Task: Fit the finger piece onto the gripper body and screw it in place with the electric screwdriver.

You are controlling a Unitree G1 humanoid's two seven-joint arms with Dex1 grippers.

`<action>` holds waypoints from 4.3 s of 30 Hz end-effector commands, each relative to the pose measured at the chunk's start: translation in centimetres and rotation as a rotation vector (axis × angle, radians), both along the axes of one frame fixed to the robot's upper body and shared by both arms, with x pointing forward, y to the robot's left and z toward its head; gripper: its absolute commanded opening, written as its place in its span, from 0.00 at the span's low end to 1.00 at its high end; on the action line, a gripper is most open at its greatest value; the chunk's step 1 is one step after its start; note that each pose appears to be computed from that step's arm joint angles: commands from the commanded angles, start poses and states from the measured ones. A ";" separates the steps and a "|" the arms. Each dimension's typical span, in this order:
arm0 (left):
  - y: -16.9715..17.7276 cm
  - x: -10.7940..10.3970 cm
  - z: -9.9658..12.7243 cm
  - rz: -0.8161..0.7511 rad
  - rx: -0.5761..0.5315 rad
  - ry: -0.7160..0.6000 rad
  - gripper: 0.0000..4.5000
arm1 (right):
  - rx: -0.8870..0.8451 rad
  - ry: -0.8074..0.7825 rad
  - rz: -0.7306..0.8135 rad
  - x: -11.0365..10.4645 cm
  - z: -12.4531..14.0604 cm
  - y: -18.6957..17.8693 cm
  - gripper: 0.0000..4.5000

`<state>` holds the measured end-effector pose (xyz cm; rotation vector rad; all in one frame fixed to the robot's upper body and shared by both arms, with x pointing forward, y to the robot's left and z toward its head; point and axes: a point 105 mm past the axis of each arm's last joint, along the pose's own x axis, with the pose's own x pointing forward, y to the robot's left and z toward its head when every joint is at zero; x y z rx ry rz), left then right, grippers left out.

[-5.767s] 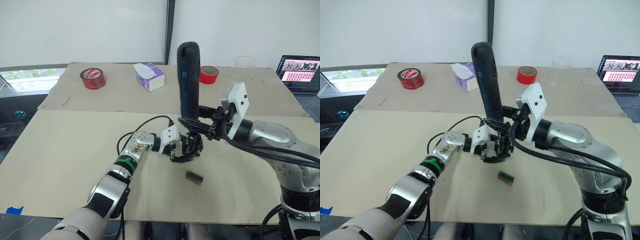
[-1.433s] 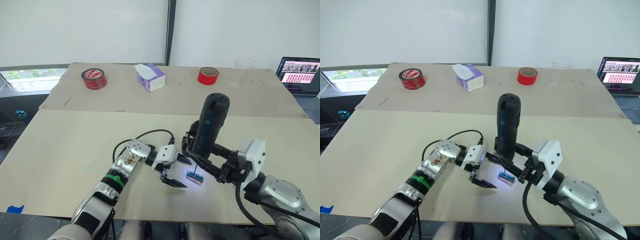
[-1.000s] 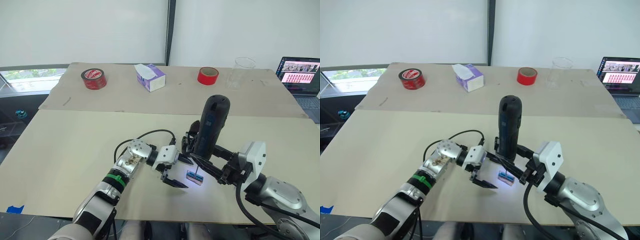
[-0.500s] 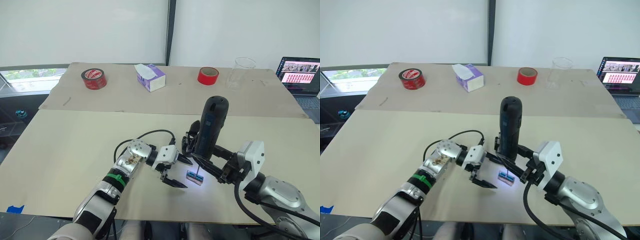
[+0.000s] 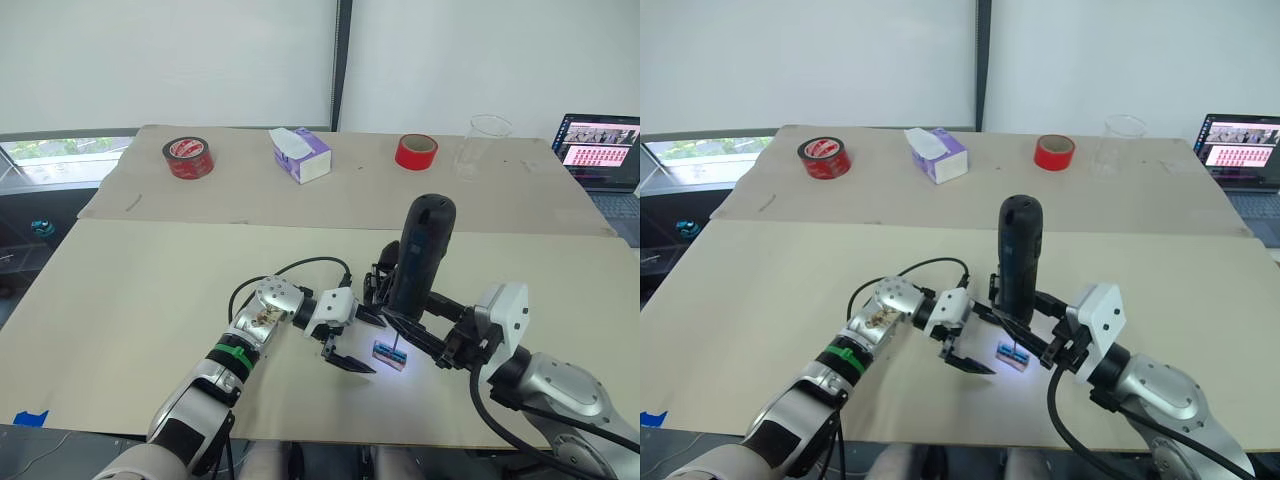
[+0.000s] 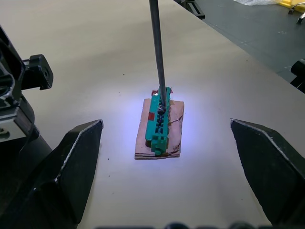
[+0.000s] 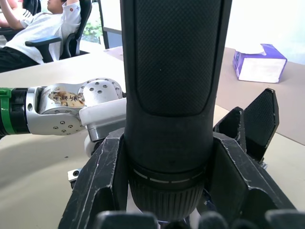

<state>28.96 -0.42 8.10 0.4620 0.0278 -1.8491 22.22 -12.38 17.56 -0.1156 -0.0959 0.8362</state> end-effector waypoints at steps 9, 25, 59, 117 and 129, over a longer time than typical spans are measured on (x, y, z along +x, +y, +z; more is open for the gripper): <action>-0.5 0.3 1.4 -0.014 -0.041 -0.045 1.00 | -0.010 -0.096 0.018 -0.9 2.3 -0.1 0.42; -0.6 0.2 1.5 -0.018 -0.044 -0.046 1.00 | 0.036 -0.078 0.028 -0.5 2.3 0.6 0.42; -0.6 0.2 1.6 -0.014 -0.045 -0.045 1.00 | 0.045 -0.062 0.031 -0.2 1.9 0.8 0.42; -0.7 0.4 1.9 -0.002 -0.062 -0.056 1.00 | 0.017 -0.067 0.031 0.0 1.4 0.6 0.42; 1.9 1.0 1.5 0.116 -0.068 -0.005 1.00 | 0.041 -0.133 0.073 -1.8 5.1 1.6 0.42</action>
